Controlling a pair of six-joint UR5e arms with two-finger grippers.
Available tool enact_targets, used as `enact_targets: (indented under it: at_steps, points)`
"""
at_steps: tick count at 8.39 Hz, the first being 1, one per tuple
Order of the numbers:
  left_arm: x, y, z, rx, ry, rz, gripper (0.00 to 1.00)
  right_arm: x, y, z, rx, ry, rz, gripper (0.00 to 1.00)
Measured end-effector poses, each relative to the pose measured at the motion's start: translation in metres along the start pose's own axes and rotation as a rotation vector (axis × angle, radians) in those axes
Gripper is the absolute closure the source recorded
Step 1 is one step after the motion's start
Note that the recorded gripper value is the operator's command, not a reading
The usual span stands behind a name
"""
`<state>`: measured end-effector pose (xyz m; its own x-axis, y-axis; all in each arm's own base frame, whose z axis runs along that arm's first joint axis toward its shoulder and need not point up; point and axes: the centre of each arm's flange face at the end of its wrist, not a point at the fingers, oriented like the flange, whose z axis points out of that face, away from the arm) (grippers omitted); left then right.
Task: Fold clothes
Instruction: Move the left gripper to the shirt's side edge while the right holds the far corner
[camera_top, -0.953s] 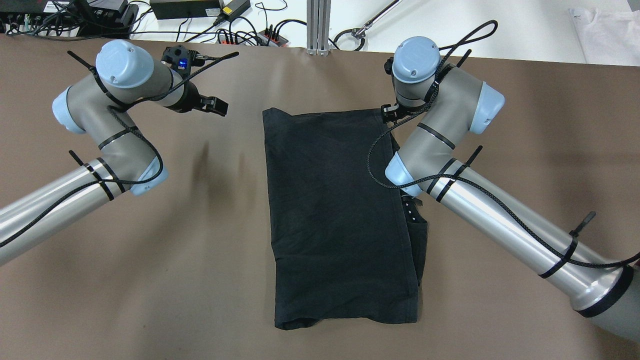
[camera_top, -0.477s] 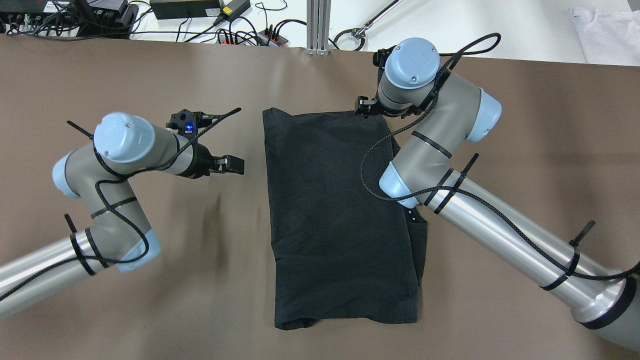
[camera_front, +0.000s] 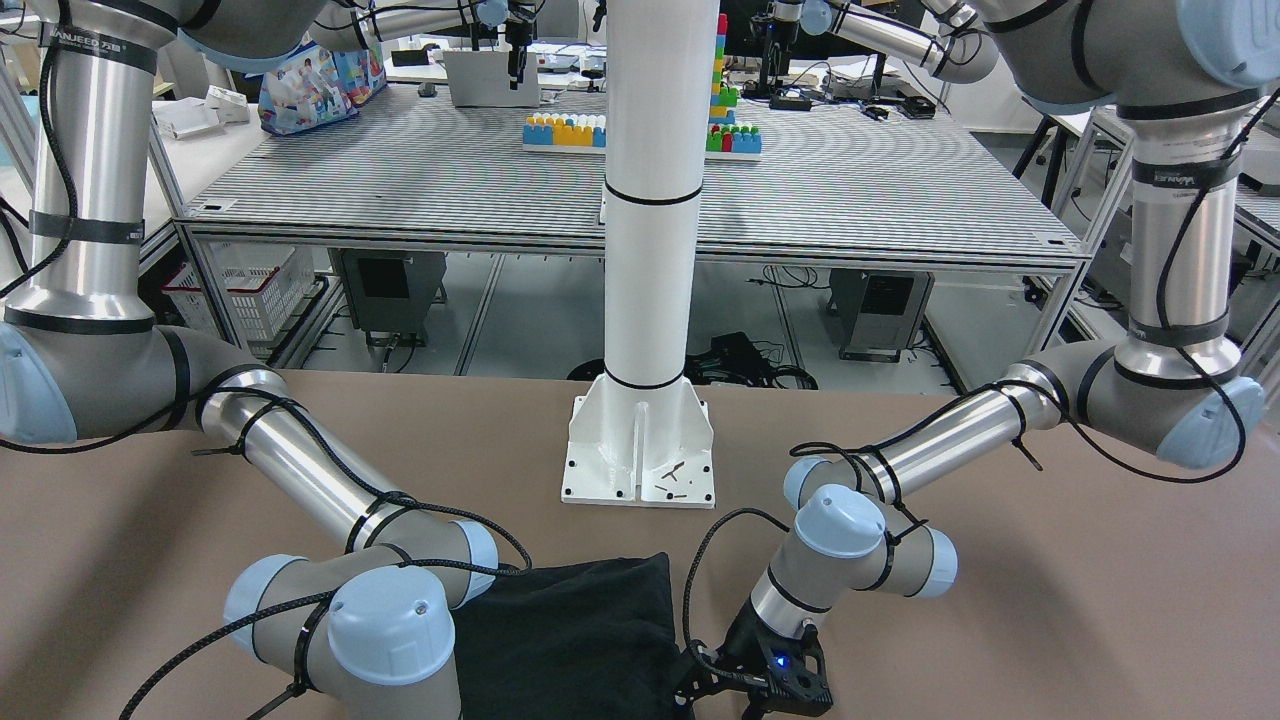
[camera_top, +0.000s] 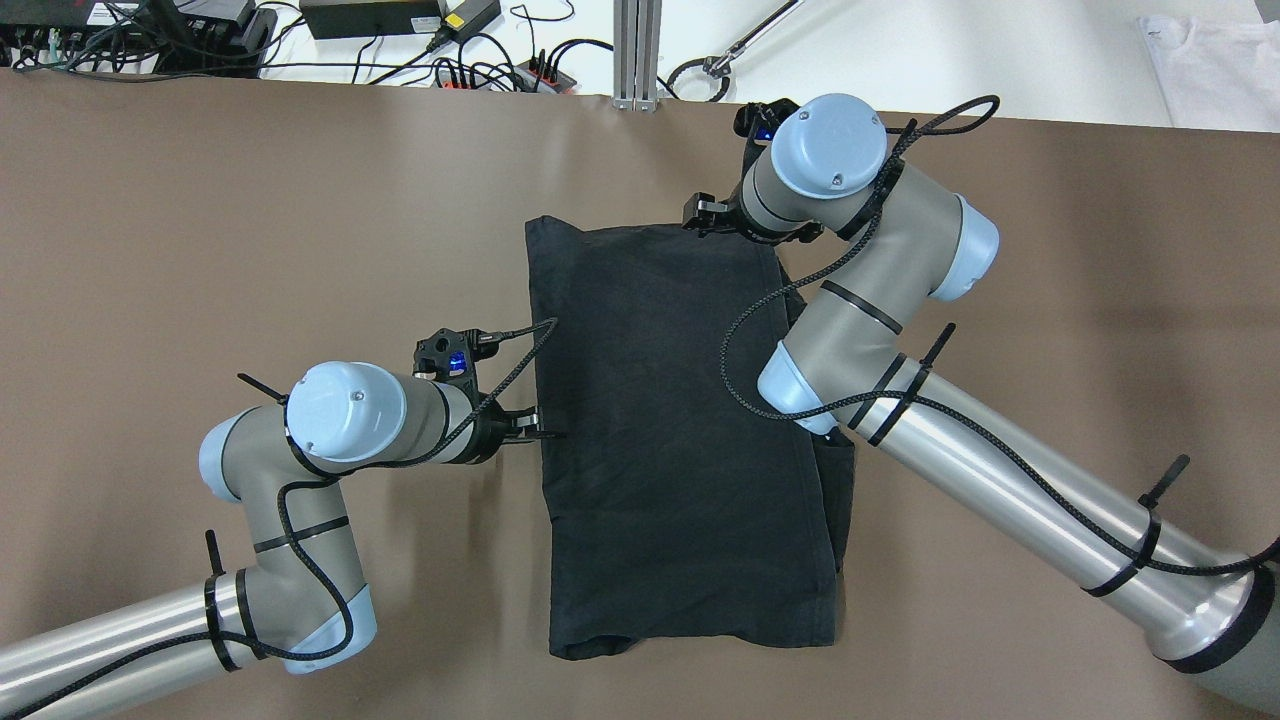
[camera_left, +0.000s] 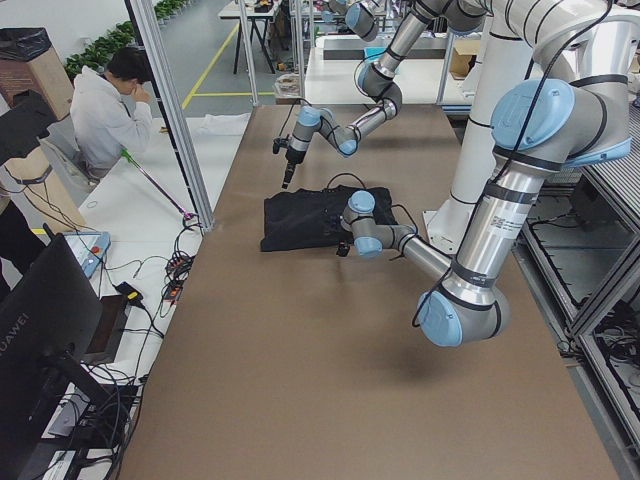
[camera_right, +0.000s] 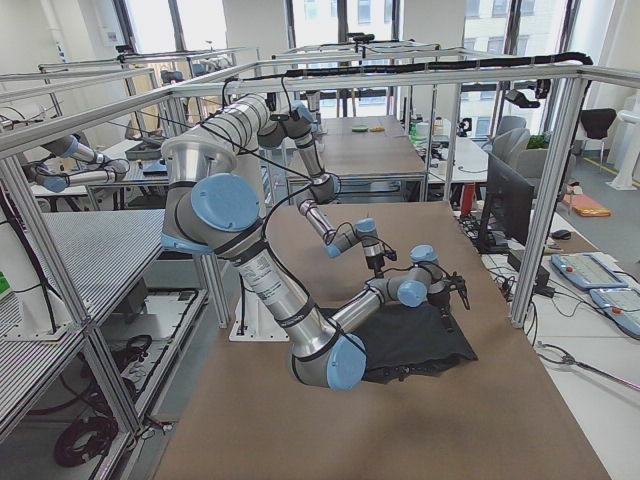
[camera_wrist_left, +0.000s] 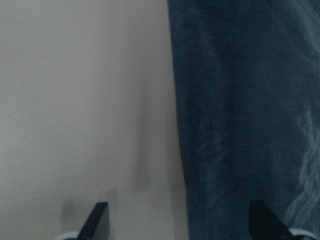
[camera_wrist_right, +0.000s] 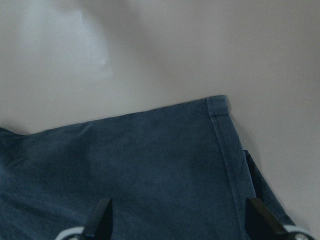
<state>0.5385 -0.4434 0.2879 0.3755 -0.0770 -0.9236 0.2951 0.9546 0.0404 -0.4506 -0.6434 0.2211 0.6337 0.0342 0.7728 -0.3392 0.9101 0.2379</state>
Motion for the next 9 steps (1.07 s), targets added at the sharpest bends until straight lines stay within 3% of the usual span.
enact_targets:
  at_steps: [1,4,5,6,7,9]
  points:
    - [0.003,0.007,0.003,-0.003,0.002,-0.005,0.52,-0.002,0.002,0.000,-0.001,-0.005,-0.001,0.06]
    - [0.009,0.030,0.011,-0.029,0.003,0.005,0.53,-0.001,0.004,0.002,-0.003,-0.005,-0.002,0.06]
    - [0.011,0.032,0.011,-0.032,0.005,0.007,0.67,0.000,0.004,0.002,-0.004,-0.004,-0.002,0.06]
    - [0.013,0.033,0.011,-0.033,0.008,0.008,0.93,0.001,0.005,0.003,-0.005,-0.003,-0.003,0.06]
    - [0.014,0.034,0.011,-0.035,0.009,0.010,1.00,0.001,0.005,0.003,-0.005,-0.003,-0.003,0.06]
    - [0.014,0.034,0.011,-0.035,0.011,0.010,1.00,0.000,0.006,0.004,-0.007,-0.003,-0.006,0.06]
